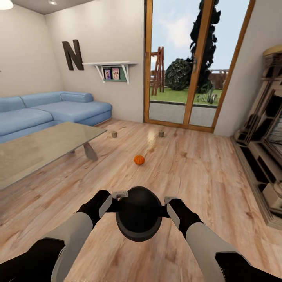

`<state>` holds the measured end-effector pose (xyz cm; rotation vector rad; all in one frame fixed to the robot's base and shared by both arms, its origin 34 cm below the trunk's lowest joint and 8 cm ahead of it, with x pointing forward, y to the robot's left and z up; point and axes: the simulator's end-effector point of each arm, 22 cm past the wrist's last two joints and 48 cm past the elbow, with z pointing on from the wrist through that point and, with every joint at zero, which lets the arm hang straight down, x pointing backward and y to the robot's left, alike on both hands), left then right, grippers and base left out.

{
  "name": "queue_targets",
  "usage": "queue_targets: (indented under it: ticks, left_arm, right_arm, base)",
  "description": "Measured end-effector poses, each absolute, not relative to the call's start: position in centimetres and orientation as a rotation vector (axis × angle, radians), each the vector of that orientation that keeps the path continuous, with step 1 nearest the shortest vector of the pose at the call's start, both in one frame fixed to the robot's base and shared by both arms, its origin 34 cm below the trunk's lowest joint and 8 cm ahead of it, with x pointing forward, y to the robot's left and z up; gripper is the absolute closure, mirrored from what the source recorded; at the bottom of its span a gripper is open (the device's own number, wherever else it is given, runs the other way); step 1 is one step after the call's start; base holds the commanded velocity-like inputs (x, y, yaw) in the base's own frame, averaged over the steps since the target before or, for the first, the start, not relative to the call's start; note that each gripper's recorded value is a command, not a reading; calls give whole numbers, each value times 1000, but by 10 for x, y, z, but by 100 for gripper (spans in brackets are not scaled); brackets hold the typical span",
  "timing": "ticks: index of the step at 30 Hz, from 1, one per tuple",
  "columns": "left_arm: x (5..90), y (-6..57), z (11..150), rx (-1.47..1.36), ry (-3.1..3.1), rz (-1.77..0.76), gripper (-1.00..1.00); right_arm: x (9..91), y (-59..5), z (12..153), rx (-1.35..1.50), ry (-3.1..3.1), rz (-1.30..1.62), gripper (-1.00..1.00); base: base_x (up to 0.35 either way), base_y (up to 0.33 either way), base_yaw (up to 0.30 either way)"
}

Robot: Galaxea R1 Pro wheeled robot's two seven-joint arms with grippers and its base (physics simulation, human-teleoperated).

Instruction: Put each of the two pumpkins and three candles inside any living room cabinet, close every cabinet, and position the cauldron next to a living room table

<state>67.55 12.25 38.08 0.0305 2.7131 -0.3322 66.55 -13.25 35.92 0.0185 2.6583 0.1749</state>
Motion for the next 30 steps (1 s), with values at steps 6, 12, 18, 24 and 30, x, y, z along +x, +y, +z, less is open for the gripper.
queue_targets:
  ticks: [6,12,18,24,30]
  left_arm:
    - [676,122,381,31,2712,-332,100]
    - [676,123,381,30,2713,-332,100]
    - [676,122,381,30,2712,-332,100]
    - [676,122,381,30,2712,-332,100]
    - [676,122,381,29,2711,-333,100]
  right_arm:
    - [666,-133,359,19,2658,175,100]
    - [666,-133,359,19,2658,175,100]
    - [666,-133,359,19,2658,175,100]
    - [666,-133,359,18,2658,175,100]
    - [666,-133,360,19,2657,174,100]
  base:
    - [0,-24,286]
    - [0,-64,287]
    - [0,-16,287]
    - [0,-2,287]
    - [0,0,287]
